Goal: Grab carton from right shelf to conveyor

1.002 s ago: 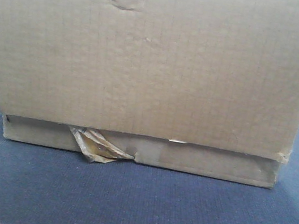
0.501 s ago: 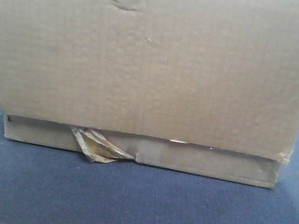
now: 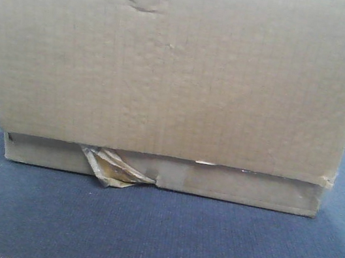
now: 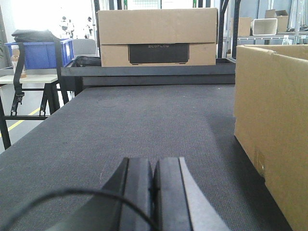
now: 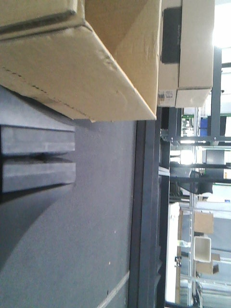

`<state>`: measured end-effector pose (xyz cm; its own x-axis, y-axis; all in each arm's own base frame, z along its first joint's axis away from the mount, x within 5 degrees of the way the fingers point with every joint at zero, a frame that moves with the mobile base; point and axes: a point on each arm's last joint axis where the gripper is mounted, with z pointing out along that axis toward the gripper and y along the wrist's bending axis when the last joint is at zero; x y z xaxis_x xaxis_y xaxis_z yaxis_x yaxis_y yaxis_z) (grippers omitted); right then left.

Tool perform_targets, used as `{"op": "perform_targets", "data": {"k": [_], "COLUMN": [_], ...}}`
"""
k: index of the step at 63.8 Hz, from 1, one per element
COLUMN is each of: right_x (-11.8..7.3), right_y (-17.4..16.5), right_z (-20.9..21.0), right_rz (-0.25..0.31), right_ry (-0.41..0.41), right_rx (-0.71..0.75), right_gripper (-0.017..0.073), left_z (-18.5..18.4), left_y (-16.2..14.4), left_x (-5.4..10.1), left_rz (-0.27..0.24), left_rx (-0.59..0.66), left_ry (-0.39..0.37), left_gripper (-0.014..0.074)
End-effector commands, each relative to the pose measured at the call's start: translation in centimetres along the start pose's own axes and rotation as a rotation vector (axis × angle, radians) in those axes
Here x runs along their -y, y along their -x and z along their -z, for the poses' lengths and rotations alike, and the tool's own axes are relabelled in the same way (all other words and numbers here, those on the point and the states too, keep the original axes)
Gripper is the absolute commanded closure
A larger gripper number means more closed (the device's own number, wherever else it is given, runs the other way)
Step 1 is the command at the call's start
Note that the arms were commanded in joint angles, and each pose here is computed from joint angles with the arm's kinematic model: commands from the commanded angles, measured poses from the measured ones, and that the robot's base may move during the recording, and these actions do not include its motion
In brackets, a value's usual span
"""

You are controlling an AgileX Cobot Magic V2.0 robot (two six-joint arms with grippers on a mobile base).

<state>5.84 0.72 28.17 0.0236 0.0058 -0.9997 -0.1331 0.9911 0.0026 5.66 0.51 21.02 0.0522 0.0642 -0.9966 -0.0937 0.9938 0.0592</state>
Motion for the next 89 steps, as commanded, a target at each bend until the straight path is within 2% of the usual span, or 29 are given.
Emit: {"op": "perform_targets", "data": {"k": [1, 14, 28, 89], "right_x": [0.0, 0.7, 0.8, 0.8], "right_y": [-0.4, -3.0, -7.0, -7.1], "right_z": [0.0, -0.2, 0.5, 0.5], "right_rz": [0.012, -0.007, -0.005, -0.003], "right_ry": [-0.016, -0.131, -0.148, -0.147], "right_rx": [0.006, -0.002, 0.042, 0.038], "right_gripper": [0.0627, 0.0627, 0.0627, 0.0627], "left_z": [0.1, 0.1, 0.1, 0.1], "left_y": [0.2, 0.2, 0.2, 0.2], "left_x": [0.0, 0.0, 0.0, 0.0], "left_rz": [0.005, 0.005, 0.005, 0.005], "left_rx": [0.02, 0.02, 0.02, 0.02], "left_ry": [0.003, 0.003, 0.003, 0.003], "left_gripper": [0.0612, 0.0612, 0.0612, 0.0612]}}
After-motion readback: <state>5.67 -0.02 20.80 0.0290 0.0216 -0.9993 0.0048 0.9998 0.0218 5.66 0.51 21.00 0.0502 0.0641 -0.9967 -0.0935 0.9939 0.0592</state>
